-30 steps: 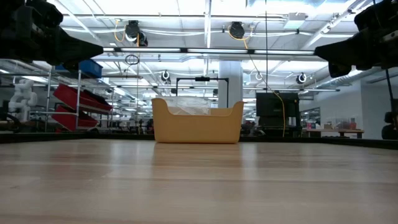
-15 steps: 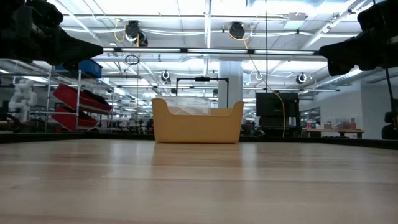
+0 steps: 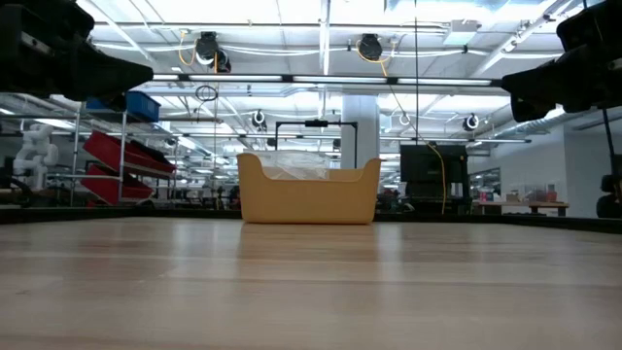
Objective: Roll bandage
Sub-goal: Return to Home Position
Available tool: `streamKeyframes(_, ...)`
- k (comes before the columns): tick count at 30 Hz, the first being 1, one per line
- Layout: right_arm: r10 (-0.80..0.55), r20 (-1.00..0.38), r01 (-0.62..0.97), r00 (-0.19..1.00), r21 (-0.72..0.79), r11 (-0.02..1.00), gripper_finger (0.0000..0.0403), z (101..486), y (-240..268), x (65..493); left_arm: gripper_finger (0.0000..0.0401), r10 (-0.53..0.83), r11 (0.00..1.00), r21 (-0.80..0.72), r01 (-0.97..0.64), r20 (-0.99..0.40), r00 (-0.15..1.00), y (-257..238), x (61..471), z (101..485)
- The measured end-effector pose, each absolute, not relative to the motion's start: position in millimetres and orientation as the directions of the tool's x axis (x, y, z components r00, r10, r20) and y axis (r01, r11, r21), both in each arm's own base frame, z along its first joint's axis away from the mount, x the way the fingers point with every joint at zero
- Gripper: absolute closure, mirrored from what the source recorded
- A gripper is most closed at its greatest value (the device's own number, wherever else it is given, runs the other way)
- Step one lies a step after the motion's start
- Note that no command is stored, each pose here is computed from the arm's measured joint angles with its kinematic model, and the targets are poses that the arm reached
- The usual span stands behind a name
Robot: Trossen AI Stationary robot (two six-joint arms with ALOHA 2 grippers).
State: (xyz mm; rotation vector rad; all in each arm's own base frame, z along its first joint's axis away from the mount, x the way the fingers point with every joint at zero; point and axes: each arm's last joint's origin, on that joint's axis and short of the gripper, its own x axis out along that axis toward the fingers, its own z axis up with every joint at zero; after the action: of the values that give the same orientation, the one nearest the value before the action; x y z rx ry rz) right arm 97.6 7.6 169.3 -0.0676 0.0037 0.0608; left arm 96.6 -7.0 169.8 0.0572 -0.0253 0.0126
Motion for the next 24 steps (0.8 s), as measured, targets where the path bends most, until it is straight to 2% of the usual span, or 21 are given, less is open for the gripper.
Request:
streamKeyframes(16,0.061,-0.008,-0.061,0.998,-0.067,0.996,0.0403,169.1,7.6,97.7,0.0401,0.016,0.998,0.063,-0.014,-0.036,0.999,-7.2,100.5,164.8)
streamKeyframes(24,0.061,-0.008,-0.061,0.998,-0.067,0.996,0.0403,169.1,7.6,97.7,0.0401,0.024,0.996,0.083,-0.028,0.040,0.999,-6.7,98.0,170.6)
